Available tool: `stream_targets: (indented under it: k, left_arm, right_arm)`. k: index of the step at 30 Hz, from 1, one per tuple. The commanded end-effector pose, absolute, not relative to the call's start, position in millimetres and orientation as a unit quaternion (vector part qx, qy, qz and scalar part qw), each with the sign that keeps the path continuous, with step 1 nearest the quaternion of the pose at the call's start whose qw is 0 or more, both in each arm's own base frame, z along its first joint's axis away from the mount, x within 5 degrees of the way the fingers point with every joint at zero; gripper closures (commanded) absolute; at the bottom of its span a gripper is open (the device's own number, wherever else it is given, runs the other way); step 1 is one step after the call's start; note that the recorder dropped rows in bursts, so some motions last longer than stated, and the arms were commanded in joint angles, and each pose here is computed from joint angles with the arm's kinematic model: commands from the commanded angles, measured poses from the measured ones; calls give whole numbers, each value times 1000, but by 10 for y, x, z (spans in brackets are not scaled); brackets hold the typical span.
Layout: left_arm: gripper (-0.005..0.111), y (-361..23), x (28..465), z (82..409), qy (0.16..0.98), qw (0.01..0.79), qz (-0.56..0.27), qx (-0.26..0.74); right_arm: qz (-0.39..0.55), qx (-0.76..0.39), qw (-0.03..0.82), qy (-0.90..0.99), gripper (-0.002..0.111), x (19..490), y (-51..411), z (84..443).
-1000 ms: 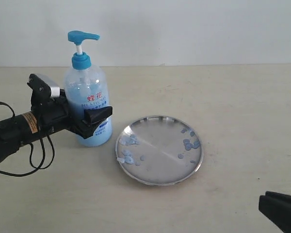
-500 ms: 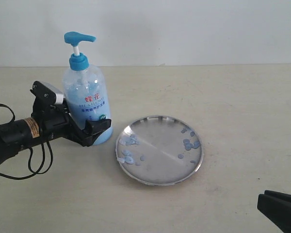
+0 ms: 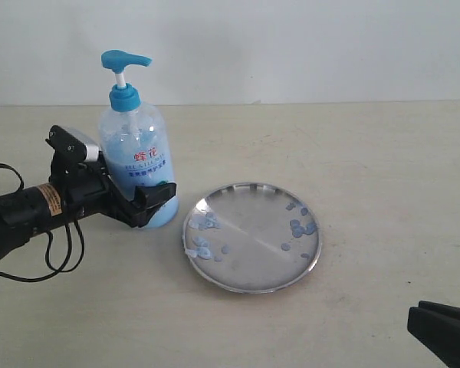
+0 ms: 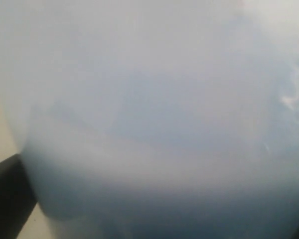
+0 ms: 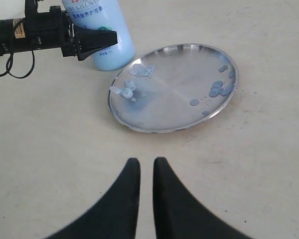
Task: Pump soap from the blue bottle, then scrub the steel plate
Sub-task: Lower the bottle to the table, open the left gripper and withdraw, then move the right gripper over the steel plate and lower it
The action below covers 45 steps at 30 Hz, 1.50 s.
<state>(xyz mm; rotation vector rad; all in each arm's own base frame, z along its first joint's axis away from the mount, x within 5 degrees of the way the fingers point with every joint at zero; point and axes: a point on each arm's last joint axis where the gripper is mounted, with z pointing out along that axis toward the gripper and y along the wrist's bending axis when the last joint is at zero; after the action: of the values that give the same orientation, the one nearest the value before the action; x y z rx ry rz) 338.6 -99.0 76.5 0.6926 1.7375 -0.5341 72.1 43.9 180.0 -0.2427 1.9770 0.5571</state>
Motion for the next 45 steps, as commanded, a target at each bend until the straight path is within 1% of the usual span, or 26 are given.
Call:
stream_targets:
  k: [1,4,7,14,18,21,26,28,30,31,32,33,34,35,36,37,38,39,41,42,43,44,45]
  left_arm:
    - [-3,-976,3424,815,735,578,-226,273]
    - [-3,-983,3404,932,730,581,-254,253]
    - [-3,-955,3320,1141,695,608,-281,260]
    - [-3,-612,3077,1584,673,641,-255,268]
    - [-3,-455,2856,1785,673,643,-262,256]
    - [-3,-421,2708,1886,664,641,-261,283]
    - [-3,-497,2439,2056,638,639,-262,341]
    - [-1,-512,2327,2248,615,660,-251,352]
    - [2,-503,2218,2521,580,702,-224,347]
    - [3,-492,2069,2809,538,747,-199,336]
    - [3,-498,1989,2912,523,759,-197,335]
    - [3,-519,1783,3111,507,770,-205,329]
    - [3,-526,1713,3151,512,767,-195,334]
    - [3,-530,1542,3245,514,769,-153,348]
    - [3,-520,1466,3296,514,774,-134,344]
    - [8,-455,1328,3391,523,788,-72,317]
    - [15,-413,1275,3425,530,793,-46,296]
    - [42,-284,1130,3489,556,800,11,227]
    - [96,-64,908,3488,607,792,18,61]
    - [101,68,791,3418,632,774,27,-34]
    - [101,170,707,3316,650,752,38,-105]
    - [101,267,644,3153,674,719,71,-155]
    - [101,302,609,3022,686,701,86,-173]
  right_arm:
    - [231,-100,510,823,109,716,436,1782]
    - [231,-100,510,823,109,716,436,1782]
    - [231,-100,510,823,109,716,436,1782]
    - [231,-100,510,823,109,716,436,1782]
    - [230,-102,510,822,109,716,436,1782]
    - [227,-108,512,821,109,717,436,1784]
    - [232,-111,518,816,109,717,446,1797]
    - [238,-113,523,811,109,718,455,1812]
    - [247,-116,530,803,109,718,469,1833]
    - [251,-117,533,799,109,718,475,1844]
    - [257,-119,538,794,109,717,485,1860]
    - [263,-120,543,789,109,717,493,1874]
    - [266,-119,544,787,109,717,496,1879]
    - [271,-118,545,784,109,716,500,1887]
    - [271,-118,545,784,109,716,500,1887]
    - [271,-118,545,784,109,716,500,1887]
    - [271,-118,545,784,109,716,500,1887]
    - [271,-118,545,784,109,716,500,1887]
    - [271,-118,545,784,109,716,500,1887]
    - [271,-119,546,784,109,716,501,1889]
    - [279,-121,553,776,109,714,512,1909]
    - [309,-134,579,743,109,703,555,1995]
    - [323,-166,615,700,109,682,594,2091]
